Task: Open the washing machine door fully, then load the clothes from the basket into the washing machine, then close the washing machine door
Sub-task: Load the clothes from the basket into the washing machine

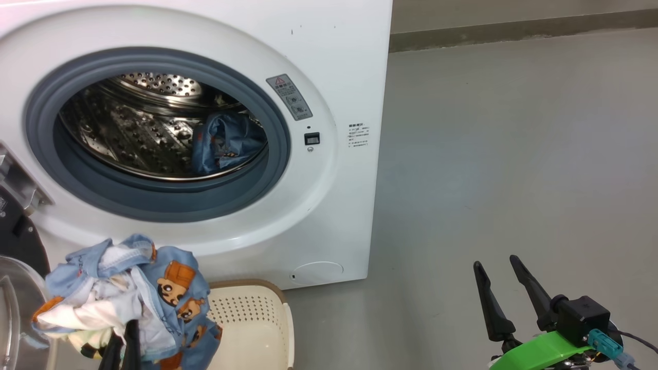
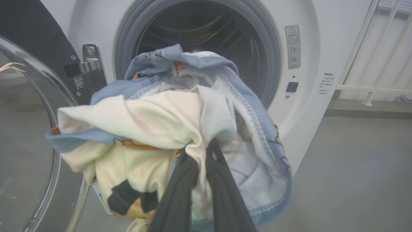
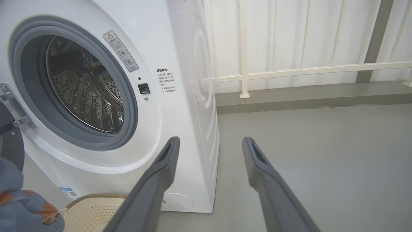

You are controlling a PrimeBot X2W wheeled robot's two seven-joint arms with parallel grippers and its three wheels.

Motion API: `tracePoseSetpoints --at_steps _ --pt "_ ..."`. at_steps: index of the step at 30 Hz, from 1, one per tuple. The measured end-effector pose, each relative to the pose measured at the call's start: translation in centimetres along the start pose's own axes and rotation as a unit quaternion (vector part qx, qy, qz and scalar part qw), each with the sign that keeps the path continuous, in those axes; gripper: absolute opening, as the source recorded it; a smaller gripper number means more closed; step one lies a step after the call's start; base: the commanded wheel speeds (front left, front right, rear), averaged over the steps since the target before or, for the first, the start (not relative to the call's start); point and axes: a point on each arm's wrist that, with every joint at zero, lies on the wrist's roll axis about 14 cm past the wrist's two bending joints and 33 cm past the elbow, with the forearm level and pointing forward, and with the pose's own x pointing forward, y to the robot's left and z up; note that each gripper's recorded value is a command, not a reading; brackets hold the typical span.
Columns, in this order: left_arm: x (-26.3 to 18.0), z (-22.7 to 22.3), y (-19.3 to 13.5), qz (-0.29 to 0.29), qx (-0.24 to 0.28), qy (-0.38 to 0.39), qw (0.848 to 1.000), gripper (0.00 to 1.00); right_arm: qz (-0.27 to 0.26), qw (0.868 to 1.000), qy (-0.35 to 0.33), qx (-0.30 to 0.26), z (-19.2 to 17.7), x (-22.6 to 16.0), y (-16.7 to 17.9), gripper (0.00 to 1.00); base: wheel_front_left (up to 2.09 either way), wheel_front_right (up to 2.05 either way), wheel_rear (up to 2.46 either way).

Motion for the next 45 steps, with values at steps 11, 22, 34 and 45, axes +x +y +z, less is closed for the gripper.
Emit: tracePoseSetpoints --at_steps 11,22,34,45 --pt "0.1 -0.6 -0.3 -0.004 -0.004 0.009 1.0 0.0 -0.001 1.0 0.006 0.0 -0.4 0.0 0.0 1.0 0.0 0.0 0.0" --pt "3.3 -1.0 -2.0 -0.024 -0.02 0.007 0.999 0.0 -0.009 0.999 0.038 0.001 -2.6 0.5 -0.6 1.0 0.0 0.0 0.0" --pt "12.0 -1.4 -4.5 -0.06 -0.035 -0.021 0.997 0.0 -0.007 0.998 0.067 0.0 -5.3 3.6 -0.9 1.0 0.0 0.0 0.0" --pt "19.9 -0.7 -5.3 -0.067 -0.032 -0.066 0.995 0.0 -0.012 0.995 0.1 0.001 -8.2 5.0 -1.6 1.0 0.0 0.0 0.0"
